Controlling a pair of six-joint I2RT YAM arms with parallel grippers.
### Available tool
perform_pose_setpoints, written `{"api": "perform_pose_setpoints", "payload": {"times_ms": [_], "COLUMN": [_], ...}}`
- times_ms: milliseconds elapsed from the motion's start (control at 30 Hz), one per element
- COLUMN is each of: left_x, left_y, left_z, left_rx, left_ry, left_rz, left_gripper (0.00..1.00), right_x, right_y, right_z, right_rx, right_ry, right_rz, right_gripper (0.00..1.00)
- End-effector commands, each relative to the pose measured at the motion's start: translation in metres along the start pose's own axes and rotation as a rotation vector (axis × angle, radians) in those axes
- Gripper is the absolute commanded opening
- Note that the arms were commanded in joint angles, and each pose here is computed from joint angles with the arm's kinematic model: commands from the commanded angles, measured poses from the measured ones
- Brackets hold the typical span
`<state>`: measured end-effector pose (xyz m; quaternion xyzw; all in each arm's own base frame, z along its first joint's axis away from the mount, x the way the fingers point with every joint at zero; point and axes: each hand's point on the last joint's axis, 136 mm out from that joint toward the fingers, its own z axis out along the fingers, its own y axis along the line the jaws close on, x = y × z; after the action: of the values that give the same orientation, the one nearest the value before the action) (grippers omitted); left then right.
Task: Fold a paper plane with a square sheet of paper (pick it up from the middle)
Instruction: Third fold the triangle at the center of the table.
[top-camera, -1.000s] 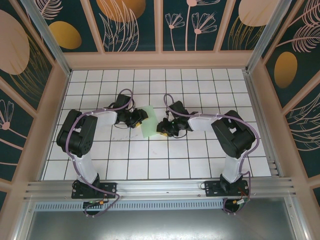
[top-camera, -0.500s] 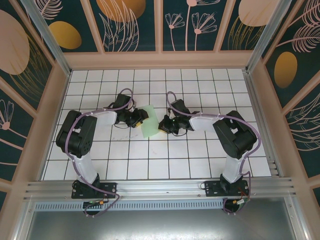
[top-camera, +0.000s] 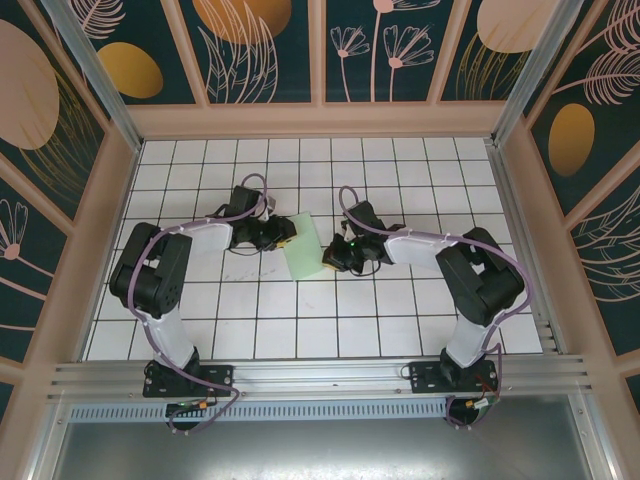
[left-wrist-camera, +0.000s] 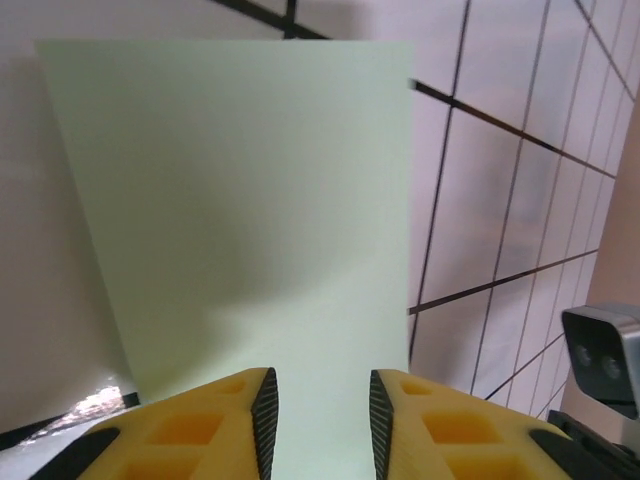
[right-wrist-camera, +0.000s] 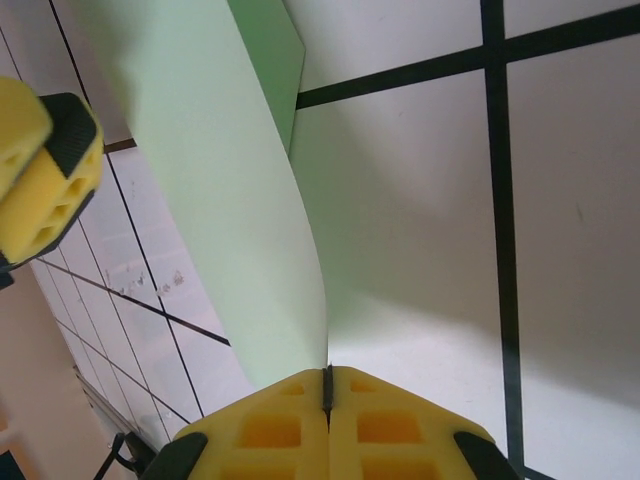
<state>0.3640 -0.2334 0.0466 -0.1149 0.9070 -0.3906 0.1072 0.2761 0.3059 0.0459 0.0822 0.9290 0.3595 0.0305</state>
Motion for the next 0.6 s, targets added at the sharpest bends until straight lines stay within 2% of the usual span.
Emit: {"api": "perform_pose_setpoints", "payload": {"times_ms": [0,133,367,567], "left_x": [0.006,0.011,0.011,-0.007], "left_y": [0.015,0.031,0.036,0.000], "left_z": [0.008,0.013,0.014,0.001], "left_rx": [-0.042,-0.091,-0.114,-0.028], "left_ry": [0.030,0.050,0.045,-0.008], "left_rz": [0.007,-0.016,-0.023,0.046], "left_gripper": [0.32,0.30,0.29,0.29], "right_x": [-0.005,-0.011,-0.017,-0.021], "right_y": [0.010,0.024,0.048,0.057], "right_z": [-0.002,0.005,0.023,0.039], "right_rx": [-0.006,-0.036,-0.103,-0.131], "right_ry": [-0.002,0.000,0.010,-0.002], "right_rz": [0.009,-0.008,-0.037,-0.026], "right_gripper": [0.01,0.01,0.00,0.00]}}
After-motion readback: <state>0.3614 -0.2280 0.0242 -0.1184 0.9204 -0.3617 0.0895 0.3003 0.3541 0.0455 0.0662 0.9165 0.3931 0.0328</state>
